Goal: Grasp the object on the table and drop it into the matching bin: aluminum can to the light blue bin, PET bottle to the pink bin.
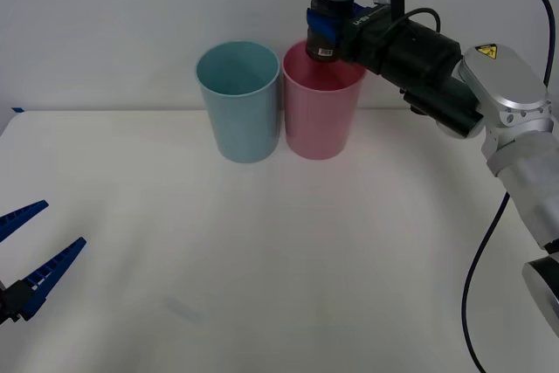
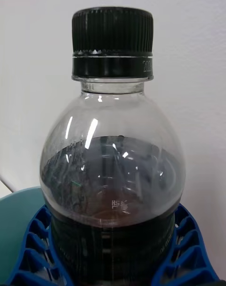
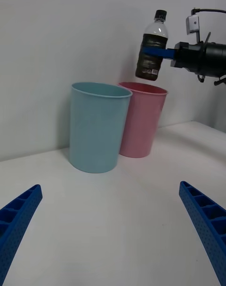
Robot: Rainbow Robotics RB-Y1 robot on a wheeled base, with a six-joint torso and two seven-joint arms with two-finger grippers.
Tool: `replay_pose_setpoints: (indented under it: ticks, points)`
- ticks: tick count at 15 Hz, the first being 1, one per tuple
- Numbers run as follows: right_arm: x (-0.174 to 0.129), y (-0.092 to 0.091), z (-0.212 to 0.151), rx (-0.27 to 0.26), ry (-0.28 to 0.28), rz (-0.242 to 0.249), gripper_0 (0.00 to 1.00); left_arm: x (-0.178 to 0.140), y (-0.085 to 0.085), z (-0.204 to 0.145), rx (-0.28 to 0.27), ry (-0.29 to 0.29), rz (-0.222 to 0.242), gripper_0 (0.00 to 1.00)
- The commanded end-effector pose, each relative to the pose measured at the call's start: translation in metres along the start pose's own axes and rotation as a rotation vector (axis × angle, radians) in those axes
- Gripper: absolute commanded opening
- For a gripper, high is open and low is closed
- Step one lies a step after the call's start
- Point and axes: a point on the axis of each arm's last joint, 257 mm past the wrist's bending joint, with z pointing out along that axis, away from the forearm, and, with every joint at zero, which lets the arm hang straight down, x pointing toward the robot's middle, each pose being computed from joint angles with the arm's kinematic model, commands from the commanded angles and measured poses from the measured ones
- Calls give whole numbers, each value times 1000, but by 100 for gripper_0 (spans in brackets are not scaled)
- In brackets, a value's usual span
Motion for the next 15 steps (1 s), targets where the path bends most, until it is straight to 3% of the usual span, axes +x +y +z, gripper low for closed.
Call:
replay_pose_setpoints:
  ticks: [1, 7, 15]
  points:
    - [0, 1, 0, -5, 1, -8, 100, 0, 0, 0, 0, 0, 0, 100]
    - [-2, 7, -23, -25, -25, -23, 100, 0, 0, 0, 0, 0, 0, 100]
    - [9, 13, -120, -30, -48, -39, 100, 0, 0, 0, 0, 0, 0, 100]
